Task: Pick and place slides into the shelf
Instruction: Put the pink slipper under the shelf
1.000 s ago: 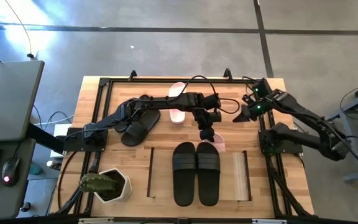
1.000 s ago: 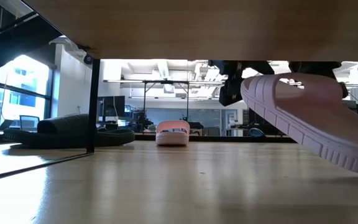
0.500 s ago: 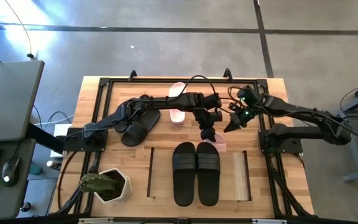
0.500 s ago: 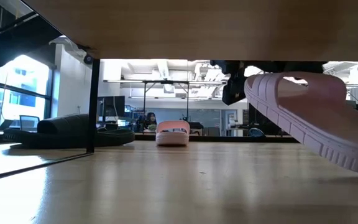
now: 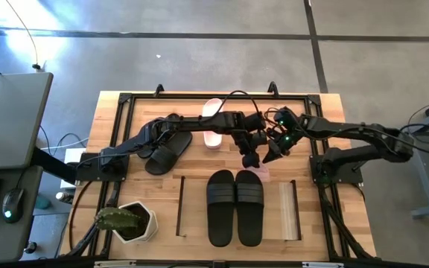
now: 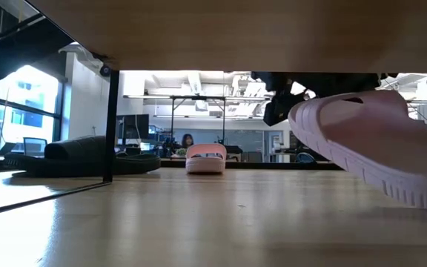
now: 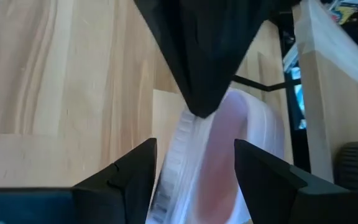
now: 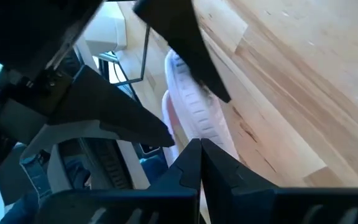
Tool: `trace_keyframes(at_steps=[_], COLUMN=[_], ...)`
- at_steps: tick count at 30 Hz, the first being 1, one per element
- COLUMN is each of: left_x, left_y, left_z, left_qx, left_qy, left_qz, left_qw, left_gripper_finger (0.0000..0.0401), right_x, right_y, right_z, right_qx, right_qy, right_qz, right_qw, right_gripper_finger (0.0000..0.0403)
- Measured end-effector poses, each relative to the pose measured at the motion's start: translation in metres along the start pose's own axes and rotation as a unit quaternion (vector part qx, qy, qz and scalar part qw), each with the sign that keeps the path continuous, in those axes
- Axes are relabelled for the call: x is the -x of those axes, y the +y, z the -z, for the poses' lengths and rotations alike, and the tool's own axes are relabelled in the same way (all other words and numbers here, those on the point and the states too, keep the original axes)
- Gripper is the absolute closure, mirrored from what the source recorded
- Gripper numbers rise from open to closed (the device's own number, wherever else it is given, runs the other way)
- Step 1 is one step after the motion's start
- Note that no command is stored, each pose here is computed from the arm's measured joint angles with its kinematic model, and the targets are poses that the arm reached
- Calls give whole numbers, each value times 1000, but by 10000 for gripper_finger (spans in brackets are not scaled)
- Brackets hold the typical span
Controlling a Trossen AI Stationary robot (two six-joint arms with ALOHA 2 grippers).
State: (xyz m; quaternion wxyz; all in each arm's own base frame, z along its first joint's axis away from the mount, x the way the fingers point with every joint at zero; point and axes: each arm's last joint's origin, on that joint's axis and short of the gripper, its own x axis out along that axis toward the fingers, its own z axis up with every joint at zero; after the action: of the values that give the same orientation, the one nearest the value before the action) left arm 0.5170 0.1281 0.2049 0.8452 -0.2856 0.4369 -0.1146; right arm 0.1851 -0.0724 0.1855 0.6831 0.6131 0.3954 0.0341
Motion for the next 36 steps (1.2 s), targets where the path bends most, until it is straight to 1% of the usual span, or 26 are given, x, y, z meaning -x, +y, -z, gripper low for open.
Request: trace_keyframes(at_steps=[8,16,20,23,26,32,34,36], left_x=[1,9,12,12,16,39,47,55], left_y=[2,13,16,16,21,28,31,33], left_z=[0,0,0,0,-1,-6,-4,-5], left_qx=[-11,11,26,17,21,53,82,95], left_qy=[-2,3,7,6,1,-1,13,10], left_qz=[-10,-16,8,7,8,39,49,68], left_qw=[1000,1000,1000,1000,1000,998,995,993], left_gripper_finger=[203,203,203,203,203,203,203,203], right_x=[0,0,1,1,1,0,0,0], right_y=[-2,-9,-11,-11,-11,-10,-9,-7], right_z=[1,10,12,11,11,8,8,7], right_qx=[-9,-25,-24,-18,-16,1,6,12], right_qy=[7,39,44,38,34,23,20,15], right_qz=[6,29,40,44,46,44,41,37], right_qw=[1000,999,998,998,998,999,999,999], right_gripper_finger=[403,403,403,403,403,403,403,403])
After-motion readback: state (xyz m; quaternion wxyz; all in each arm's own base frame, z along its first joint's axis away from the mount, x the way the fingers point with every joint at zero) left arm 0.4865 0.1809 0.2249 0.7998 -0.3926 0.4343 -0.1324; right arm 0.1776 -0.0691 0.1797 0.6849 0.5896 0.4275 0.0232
